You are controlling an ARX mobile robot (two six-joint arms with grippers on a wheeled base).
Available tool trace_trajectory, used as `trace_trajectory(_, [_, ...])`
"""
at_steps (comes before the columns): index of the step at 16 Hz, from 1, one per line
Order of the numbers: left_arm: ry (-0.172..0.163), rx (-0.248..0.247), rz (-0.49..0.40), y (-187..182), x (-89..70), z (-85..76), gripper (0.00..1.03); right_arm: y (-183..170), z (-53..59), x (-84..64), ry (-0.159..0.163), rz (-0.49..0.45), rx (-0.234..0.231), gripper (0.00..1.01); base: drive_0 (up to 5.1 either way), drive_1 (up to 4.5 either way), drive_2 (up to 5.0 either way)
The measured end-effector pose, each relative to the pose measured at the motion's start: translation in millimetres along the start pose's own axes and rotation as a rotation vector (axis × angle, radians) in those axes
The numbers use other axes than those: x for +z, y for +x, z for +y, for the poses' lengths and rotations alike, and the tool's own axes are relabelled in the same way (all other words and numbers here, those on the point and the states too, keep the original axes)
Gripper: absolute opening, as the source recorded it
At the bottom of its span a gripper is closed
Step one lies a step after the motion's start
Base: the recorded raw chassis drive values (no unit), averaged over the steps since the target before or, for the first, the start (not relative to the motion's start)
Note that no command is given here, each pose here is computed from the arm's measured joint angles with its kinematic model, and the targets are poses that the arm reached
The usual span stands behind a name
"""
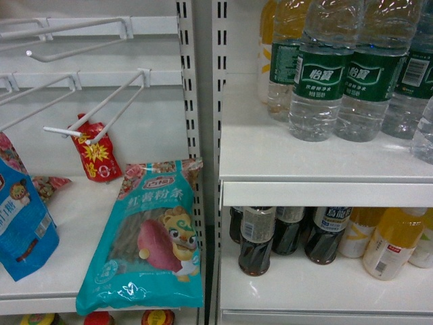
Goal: Move water from second to third shelf
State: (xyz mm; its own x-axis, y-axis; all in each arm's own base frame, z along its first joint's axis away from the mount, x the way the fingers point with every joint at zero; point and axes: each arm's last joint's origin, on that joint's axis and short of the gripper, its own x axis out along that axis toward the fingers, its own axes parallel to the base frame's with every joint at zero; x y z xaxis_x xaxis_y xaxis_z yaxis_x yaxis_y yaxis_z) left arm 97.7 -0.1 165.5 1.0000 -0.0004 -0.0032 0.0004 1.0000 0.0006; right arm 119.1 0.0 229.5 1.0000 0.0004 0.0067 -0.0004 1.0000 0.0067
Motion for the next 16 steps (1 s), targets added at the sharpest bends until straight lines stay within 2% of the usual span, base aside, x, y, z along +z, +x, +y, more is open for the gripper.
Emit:
trace_trajectory(1, [0.000, 0.000, 0.000, 0.0, 0.0, 0.0, 0.98, -1.3, -0.1, -11.0, -0.004, 0.016, 0.000, 0.02, 0.0, 0.00, 0.0])
trace_trajectory(5, [0.000, 0.000, 0.000, 0.0, 0.0, 0.0, 0.98, -7.5, -0.2, -32.0, -0.004, 0.008, 0.000, 0.02, 0.0, 0.00, 0.0])
trace_trajectory(8, [0.000, 0.000, 0.000, 0.0, 0.0, 0.0, 0.98, -10.9, -0.3, -41.5, -0.004, 0.003, 0.000, 0.02, 0.0, 0.00, 0.0])
trace_trajectory(10, [0.000, 0.000, 0.000, 0.0, 0.0, 0.0, 0.98, -20.2, -0.4, -53.4, -0.004, 0.039, -0.001, 0.02, 0.0, 0.00, 0.0])
trace_trajectory(11, [0.000, 0.000, -0.001, 0.0, 0.1, 0.0, 0.98, -22.1, -0.3, -50.5, -0.004, -0.002, 0.000, 0.02, 0.0, 0.00, 0.0])
trace_trajectory(16, [0.000, 0.000, 0.000, 0.0, 0.0, 0.0, 0.98, -21.9, -0.3, -52.1, -0.004, 0.006, 0.000, 0.02, 0.0, 0.00, 0.0])
